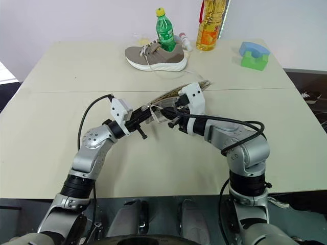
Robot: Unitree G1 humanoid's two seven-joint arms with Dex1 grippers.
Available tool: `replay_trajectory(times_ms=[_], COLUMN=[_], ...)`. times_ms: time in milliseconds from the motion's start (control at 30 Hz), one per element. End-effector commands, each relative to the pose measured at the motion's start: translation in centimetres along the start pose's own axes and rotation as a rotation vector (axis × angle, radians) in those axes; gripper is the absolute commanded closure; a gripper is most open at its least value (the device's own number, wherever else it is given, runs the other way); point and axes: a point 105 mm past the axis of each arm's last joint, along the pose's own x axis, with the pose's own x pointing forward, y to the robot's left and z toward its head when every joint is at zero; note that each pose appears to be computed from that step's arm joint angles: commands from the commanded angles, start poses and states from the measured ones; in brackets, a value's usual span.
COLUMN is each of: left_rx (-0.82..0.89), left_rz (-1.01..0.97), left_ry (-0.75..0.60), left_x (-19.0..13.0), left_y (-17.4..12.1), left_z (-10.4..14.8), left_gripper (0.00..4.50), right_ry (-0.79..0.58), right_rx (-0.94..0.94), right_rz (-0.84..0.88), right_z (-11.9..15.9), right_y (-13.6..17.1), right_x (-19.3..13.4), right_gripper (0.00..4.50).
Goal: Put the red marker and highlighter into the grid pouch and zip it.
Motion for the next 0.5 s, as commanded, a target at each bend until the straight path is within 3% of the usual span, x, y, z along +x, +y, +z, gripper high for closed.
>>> replay_trajectory(times_ms=[33, 333, 500], left_rx=[0.096, 0.265, 0.267], left_rz=[0.011, -0.003, 0.000], left_ry=[-0.016, 0.082, 0.083], left_x=[-0.5, -3.4, -3.9], left_y=[0.9, 2.8, 3.0], left_z=[0.7, -1.0, -1.4], left_gripper=[4.50, 4.50, 4.50], right_ry=[-0.058, -0.082, -0.031], right_rx=[-0.118, -0.270, -0.275], right_rz=[-0.066, -0.433, -0.482], right_z=[2.6, 7.2, 6.3], right_y=[-1.0, -8.7, -10.2], right_x=[-1.4, -7.4, -8.5], right_gripper=[4.45, 4.45, 4.45])
